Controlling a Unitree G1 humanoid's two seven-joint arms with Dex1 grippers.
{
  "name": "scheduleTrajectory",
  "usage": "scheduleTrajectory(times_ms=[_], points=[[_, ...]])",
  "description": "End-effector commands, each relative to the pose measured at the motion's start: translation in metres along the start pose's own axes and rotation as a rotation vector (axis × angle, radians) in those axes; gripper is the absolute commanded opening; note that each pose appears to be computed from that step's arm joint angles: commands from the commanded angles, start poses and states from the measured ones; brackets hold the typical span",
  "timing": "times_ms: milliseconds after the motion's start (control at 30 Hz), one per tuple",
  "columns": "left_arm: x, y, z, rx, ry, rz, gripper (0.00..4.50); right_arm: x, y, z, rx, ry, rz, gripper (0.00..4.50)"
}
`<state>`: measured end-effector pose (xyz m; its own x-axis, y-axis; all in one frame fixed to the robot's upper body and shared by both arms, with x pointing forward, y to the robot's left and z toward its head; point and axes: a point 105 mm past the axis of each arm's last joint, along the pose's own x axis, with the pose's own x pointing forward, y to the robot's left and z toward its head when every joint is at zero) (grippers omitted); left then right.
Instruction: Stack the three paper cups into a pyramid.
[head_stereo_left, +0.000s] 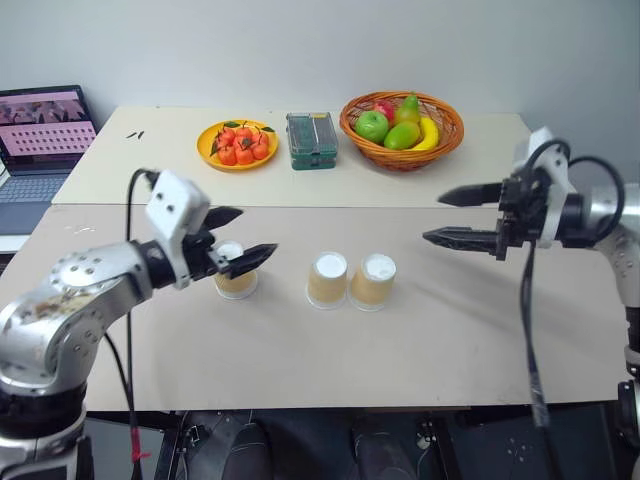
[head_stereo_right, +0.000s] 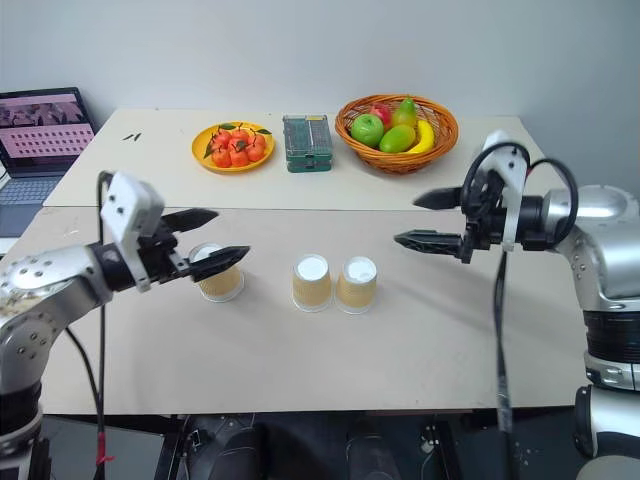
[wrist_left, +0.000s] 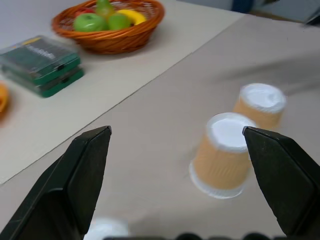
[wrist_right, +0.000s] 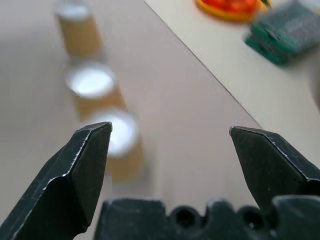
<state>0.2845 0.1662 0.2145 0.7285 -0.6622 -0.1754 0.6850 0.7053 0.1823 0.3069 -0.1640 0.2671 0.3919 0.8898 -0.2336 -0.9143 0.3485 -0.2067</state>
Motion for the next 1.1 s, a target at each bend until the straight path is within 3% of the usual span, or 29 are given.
scheduleTrajectory(times_ms=[33,267,567,833,1100], points=[[-0.013,-0.014,-0.004,0.030,-0.004,-0.014,4.50,-0.002,0.021,0.030,-0.017,-0.084,0.098,4.45],[-0.028,0.009,-0.020,0.010,-0.033,0.220,4.50,0.002,0.035,0.010,0.034,0.003,0.198,4.45],[-0.028,0.009,-0.053,-0.030,-0.040,0.343,4.50,0.006,0.032,-0.003,0.018,0.059,0.194,4.45],[-0.014,0.007,-0.075,-0.069,-0.043,0.354,4.50,0.002,0.031,0.002,-0.003,0.064,0.167,4.45],[0.014,0.018,-0.073,-0.080,-0.098,0.364,4.50,-0.003,0.031,0.004,-0.008,0.072,0.135,4.45]])
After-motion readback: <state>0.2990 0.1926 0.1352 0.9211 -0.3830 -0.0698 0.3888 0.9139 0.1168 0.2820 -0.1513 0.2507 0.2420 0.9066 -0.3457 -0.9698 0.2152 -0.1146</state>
